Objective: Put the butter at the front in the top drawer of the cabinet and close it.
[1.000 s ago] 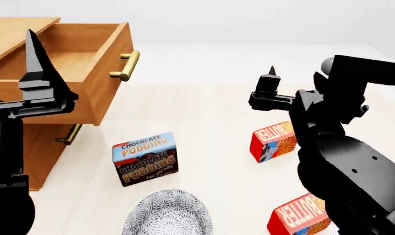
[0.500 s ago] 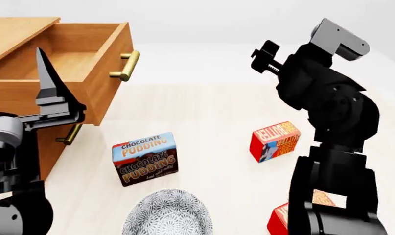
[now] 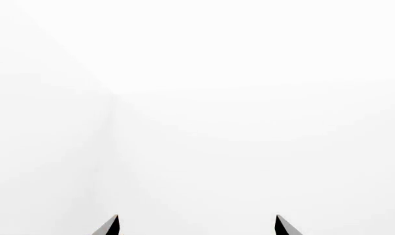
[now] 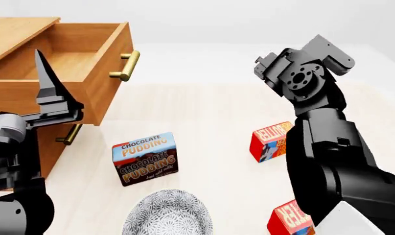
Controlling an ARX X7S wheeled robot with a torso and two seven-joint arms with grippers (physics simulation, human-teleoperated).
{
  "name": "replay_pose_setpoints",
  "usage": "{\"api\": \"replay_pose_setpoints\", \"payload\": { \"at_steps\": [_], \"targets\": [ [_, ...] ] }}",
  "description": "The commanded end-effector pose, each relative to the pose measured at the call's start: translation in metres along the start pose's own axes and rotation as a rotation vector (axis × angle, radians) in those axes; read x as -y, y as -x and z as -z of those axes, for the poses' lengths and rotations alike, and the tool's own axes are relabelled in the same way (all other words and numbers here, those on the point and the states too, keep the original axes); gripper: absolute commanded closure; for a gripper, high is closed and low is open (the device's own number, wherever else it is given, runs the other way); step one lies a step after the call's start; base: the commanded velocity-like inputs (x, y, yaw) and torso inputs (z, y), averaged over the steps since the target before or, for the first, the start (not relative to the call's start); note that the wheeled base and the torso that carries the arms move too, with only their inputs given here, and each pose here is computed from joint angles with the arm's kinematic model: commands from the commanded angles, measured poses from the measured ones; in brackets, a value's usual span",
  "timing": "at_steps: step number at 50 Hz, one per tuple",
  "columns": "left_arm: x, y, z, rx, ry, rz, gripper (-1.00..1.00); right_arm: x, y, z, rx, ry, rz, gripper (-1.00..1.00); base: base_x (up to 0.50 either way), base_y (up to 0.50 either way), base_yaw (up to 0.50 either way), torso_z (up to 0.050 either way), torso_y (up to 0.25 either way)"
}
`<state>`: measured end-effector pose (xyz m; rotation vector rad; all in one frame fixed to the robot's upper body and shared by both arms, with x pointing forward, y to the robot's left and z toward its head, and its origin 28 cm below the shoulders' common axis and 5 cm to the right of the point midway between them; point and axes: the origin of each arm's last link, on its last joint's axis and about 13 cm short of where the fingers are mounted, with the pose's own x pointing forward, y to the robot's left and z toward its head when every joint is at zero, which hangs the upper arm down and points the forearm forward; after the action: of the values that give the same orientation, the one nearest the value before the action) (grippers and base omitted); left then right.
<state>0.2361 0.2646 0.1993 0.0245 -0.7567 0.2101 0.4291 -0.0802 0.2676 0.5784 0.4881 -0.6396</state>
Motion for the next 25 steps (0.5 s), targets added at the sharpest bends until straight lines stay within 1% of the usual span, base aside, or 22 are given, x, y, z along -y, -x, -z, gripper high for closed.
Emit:
{"api": "replay_pose_setpoints", "payload": {
  "at_steps": [1, 9, 12, 15, 21, 25],
  "targets": [
    [-0.0025, -0.0008, 0.0036, -0.002, -0.002, -0.017, -1.00, -0.0010, -0.0067, 0.0092, -0.012, 0.002, 0.124, -1.00, 0.00, 0.00, 0.00, 0.000, 0.000],
    [-0.0051, -0.0017, 0.0060, -0.010, -0.005, -0.027, -1.00, 0.0021, -0.0111, 0.0157, -0.015, 0.021, 0.174, -1.00, 0.00, 0.00, 0.00, 0.000, 0.000],
    [-0.0061, -0.0008, 0.0064, -0.005, 0.011, -0.005, -1.00, 0.0044, -0.0139, 0.0180, -0.021, 0.020, 0.187, -1.00, 0.00, 0.00, 0.00, 0.000, 0.000],
    [-0.0084, -0.0014, 0.0061, -0.013, 0.020, -0.007, -1.00, 0.0048, -0.0144, 0.0180, -0.021, 0.018, 0.194, -1.00, 0.00, 0.00, 0.00, 0.000, 0.000],
    [-0.0114, -0.0024, 0.0046, 0.005, 0.028, -0.021, -1.00, 0.0018, -0.0111, 0.0168, -0.013, 0.025, 0.182, -1.00, 0.00, 0.00, 0.00, 0.000, 0.000],
    [-0.0114, -0.0016, 0.0035, 0.021, 0.014, -0.017, -1.00, 0.0009, -0.0101, 0.0172, -0.017, 0.029, 0.173, -1.00, 0.00, 0.00, 0.00, 0.000, 0.000]
  ]
}}
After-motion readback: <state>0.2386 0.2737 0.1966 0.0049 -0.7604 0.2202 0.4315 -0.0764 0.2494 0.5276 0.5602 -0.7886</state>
